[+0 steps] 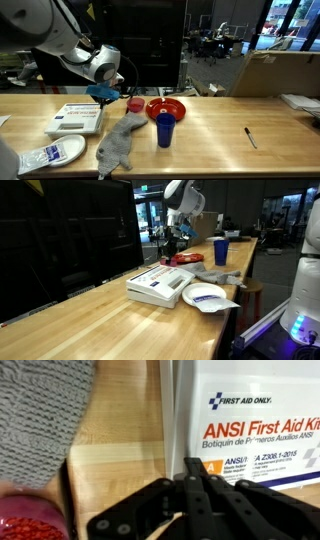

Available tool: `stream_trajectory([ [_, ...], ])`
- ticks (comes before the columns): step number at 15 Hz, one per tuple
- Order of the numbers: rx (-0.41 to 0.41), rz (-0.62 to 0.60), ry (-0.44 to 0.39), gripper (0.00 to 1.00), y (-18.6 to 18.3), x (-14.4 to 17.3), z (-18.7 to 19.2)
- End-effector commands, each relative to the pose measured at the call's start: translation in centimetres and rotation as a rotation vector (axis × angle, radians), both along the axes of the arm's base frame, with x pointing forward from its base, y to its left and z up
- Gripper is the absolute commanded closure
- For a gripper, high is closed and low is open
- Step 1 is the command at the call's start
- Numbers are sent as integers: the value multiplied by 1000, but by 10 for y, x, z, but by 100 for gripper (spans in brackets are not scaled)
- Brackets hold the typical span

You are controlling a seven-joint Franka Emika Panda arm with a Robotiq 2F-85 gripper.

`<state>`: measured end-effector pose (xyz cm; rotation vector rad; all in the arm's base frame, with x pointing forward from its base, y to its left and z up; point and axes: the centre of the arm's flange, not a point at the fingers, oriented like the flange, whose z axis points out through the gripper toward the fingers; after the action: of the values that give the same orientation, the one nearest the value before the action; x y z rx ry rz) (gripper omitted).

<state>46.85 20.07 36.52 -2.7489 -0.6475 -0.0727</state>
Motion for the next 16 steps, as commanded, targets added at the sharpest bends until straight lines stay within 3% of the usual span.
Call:
stream_trajectory([
  [1,1,11,-32,100,8,6,19],
  [2,5,16,-37,100,10,7,22],
  [3,4,21,-35,74,12,8,24],
  [5,3,36,-29,70,15,7,25],
  [14,0,71,26,9,19,0,16],
  [16,2,69,38,1,17,-3,12],
])
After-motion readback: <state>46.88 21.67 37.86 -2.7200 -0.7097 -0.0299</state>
